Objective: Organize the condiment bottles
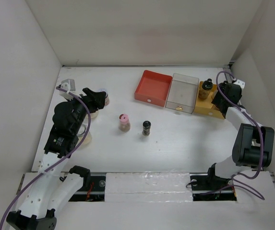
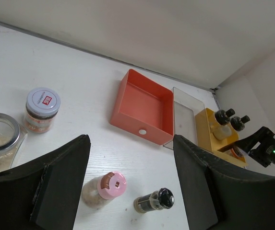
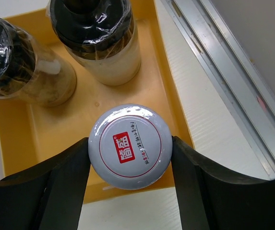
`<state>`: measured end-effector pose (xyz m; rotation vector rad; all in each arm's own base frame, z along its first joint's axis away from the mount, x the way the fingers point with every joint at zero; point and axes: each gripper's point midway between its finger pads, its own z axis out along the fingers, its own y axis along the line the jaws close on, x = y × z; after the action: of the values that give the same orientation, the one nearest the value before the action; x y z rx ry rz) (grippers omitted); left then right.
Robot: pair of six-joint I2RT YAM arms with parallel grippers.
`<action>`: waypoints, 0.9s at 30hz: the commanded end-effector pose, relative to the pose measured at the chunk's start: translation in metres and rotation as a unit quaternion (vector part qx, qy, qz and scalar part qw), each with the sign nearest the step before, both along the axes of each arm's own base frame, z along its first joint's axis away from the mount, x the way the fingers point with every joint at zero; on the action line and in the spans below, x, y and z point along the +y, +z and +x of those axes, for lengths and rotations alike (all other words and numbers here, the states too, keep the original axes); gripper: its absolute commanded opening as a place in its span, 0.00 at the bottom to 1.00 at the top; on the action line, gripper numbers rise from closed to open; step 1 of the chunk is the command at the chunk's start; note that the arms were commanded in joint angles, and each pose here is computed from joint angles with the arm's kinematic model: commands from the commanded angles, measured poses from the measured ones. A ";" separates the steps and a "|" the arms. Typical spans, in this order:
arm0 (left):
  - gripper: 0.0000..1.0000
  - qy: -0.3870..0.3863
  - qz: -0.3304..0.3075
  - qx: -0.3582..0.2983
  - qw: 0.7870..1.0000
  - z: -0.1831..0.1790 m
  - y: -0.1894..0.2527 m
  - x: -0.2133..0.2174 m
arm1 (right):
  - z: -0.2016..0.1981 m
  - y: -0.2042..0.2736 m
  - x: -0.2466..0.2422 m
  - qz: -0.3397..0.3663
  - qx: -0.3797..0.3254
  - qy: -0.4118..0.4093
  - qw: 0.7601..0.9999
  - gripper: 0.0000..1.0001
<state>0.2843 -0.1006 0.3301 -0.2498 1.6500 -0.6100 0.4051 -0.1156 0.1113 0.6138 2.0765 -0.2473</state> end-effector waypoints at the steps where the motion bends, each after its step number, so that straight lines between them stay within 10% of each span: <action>1: 0.65 -0.007 -0.006 -0.028 1.000 0.001 0.014 -0.003 | 0.034 0.055 -0.009 -0.012 -0.102 -0.008 0.995 0.58; 16: 0.65 0.002 -0.002 -0.029 1.000 0.002 0.014 0.001 | 0.014 0.194 0.024 -0.047 -0.241 0.063 0.967 0.86; 22: 0.65 0.017 -0.001 -0.030 0.999 0.001 0.015 0.007 | 0.052 0.214 0.201 -0.017 -0.259 0.374 0.890 0.27; 27: 0.64 0.054 -0.002 -0.036 0.998 -0.002 0.018 0.021 | 0.053 0.193 0.364 0.006 -0.233 0.543 0.807 0.39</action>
<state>0.2851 -0.0915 0.3323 -0.2865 1.6310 -0.5714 0.4716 0.1633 0.3088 -0.2585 1.6788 0.3878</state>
